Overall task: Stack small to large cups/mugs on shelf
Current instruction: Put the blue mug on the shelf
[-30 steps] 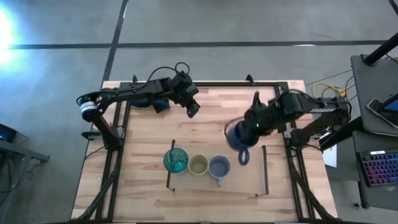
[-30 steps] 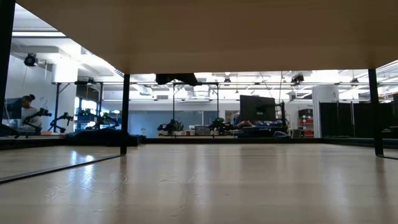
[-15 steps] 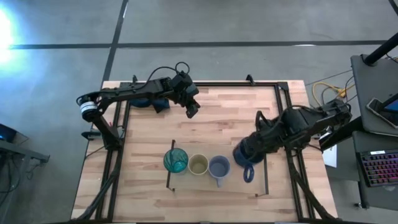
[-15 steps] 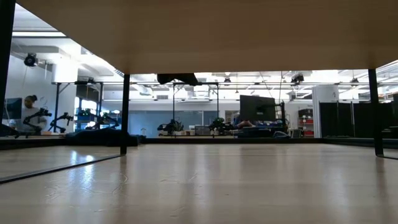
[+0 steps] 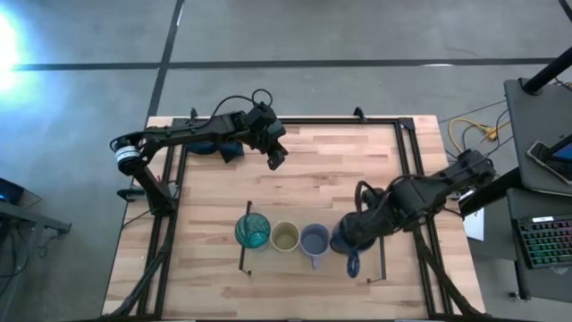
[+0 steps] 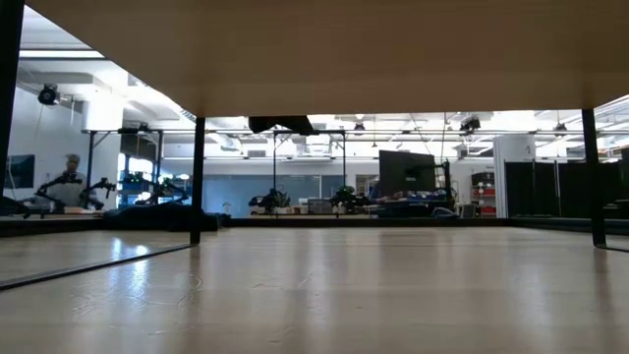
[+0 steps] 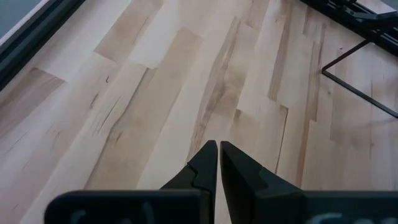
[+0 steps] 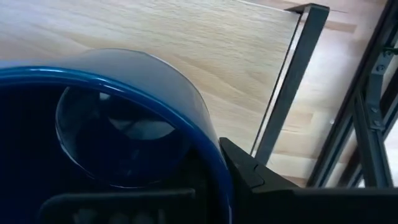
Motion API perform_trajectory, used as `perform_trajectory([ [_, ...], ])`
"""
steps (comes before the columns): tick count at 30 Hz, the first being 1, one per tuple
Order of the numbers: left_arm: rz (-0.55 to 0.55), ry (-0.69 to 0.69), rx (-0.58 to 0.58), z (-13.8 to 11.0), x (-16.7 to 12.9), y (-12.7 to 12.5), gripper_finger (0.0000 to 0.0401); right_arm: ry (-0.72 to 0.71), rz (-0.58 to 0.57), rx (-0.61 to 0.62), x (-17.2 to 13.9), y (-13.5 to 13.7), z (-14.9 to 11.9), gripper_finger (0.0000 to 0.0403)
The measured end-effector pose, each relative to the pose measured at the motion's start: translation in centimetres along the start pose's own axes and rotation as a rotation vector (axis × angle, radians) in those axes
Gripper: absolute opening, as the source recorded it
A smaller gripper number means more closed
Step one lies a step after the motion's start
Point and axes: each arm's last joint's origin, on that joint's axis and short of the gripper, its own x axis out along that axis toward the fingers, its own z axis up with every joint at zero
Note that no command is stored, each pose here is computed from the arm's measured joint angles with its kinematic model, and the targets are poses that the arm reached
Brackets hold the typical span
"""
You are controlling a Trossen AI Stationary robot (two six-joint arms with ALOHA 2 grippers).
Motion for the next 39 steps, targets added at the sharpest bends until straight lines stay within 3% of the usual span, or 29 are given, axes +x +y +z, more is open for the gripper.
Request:
perform_trajectory([
  [8, 0.000, 0.000, -0.003, 0.0, 0.0, 0.0, 0.0005, -0.048, -0.006, 0.123, 0.6, -0.4, -1.6, 0.0014],
  [14, -0.001, -0.006, -0.001, 0.1, 0.0, 0.0, 0.0005, -0.041, -0.012, 0.143, 0.7, -0.7, -2.4, 0.0014],
  [26, -0.001, -0.009, -0.025, 0.1, 0.0, 0.0, 0.0005, -0.030, -0.043, 0.028, 1.2, -0.5, -1.7, 0.0025],
  [39, -0.002, -0.009, -0.054, 0.1, 0.0, 0.0, 0.0006, -0.037, -0.061, 0.009, 2.0, -0.6, -1.6, 0.0026],
])
